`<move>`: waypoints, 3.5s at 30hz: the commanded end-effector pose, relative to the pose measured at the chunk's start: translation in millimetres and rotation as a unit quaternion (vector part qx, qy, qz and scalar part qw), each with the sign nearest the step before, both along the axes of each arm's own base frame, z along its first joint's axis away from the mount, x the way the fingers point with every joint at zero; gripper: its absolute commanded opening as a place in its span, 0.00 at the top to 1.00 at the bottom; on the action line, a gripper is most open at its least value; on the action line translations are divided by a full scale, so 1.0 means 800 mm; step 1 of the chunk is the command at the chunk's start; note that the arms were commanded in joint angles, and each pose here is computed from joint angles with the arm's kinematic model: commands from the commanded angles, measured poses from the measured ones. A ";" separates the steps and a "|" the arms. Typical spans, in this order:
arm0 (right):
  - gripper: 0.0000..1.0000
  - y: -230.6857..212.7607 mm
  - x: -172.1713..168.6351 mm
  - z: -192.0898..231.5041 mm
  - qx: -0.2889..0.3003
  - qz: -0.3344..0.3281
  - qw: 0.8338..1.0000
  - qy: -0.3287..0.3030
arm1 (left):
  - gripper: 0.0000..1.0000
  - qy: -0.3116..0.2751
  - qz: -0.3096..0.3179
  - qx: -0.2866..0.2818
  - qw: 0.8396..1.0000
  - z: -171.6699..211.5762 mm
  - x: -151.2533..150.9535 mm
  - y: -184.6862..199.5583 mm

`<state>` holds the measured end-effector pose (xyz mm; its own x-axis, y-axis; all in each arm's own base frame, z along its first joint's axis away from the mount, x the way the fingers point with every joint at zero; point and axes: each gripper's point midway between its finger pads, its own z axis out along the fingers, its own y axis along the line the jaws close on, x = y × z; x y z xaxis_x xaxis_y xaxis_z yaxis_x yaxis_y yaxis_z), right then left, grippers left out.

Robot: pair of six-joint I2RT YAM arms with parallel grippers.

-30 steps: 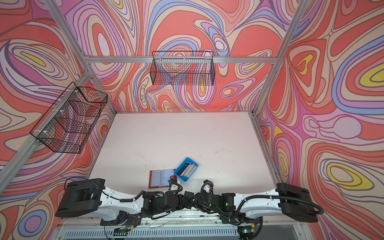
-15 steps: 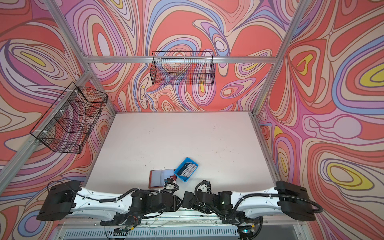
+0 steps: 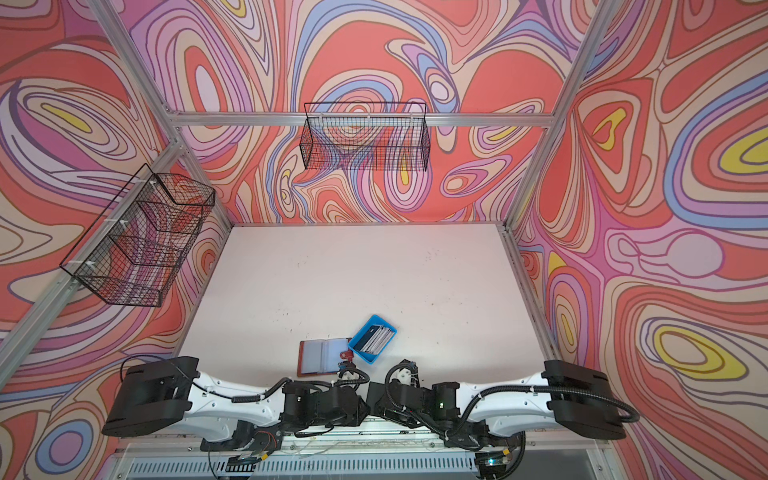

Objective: Put the credit cards into the card holder

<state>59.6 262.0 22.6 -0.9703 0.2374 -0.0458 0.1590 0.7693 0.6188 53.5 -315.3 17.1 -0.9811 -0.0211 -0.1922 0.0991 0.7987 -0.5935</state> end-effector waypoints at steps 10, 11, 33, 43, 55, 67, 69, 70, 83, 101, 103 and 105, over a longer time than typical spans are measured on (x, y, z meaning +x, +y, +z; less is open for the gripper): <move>0.66 -0.005 0.004 -0.004 0.070 -0.038 0.997 0.003 | 0.83 0.024 -0.015 -0.041 0.999 -0.012 -0.011 -0.017; 0.66 -0.007 0.004 -0.004 0.070 -0.041 0.997 0.004 | 0.83 0.022 -0.014 -0.052 0.998 -0.009 -0.010 -0.019; 0.68 -0.017 0.000 -0.025 0.016 -0.031 0.999 0.009 | 1.00 -0.037 0.051 -0.109 0.992 0.013 0.028 -0.005; 0.46 -0.063 0.070 0.118 -0.038 -0.105 0.980 -0.163 | 1.00 -0.194 0.009 0.037 0.980 0.122 0.074 0.033; 0.43 -0.015 0.126 0.311 0.033 -0.135 0.929 -0.344 | 1.00 -0.400 -0.050 0.130 0.906 0.238 0.124 0.041; 0.42 0.035 0.131 0.332 0.049 -0.092 0.918 -0.382 | 1.00 -0.441 -0.079 0.134 0.884 0.252 0.130 0.029; 0.42 0.038 0.136 0.323 0.040 -0.095 0.920 -0.377 | 1.00 -0.442 -0.081 0.126 0.884 0.253 0.128 0.027; 0.42 0.040 0.139 0.317 0.035 -0.095 0.923 -0.372 | 1.00 -0.443 -0.083 0.120 0.885 0.254 0.127 0.026; 0.81 0.071 0.182 0.289 0.042 -0.101 0.936 -0.336 | 1.00 -0.452 -0.099 0.108 0.880 0.254 0.125 0.019; 1.00 0.033 0.208 0.269 0.033 -0.156 0.933 -0.323 | 0.44 -0.424 -0.065 0.103 0.898 0.253 0.147 0.059; 1.00 0.020 0.216 0.266 0.027 -0.159 0.930 -0.330 | 0.43 -0.415 -0.049 0.105 0.902 0.256 0.154 0.075; 1.00 0.013 0.223 0.262 0.028 -0.157 0.929 -0.334 | 0.42 -0.398 -0.025 0.101 0.912 0.256 0.163 0.094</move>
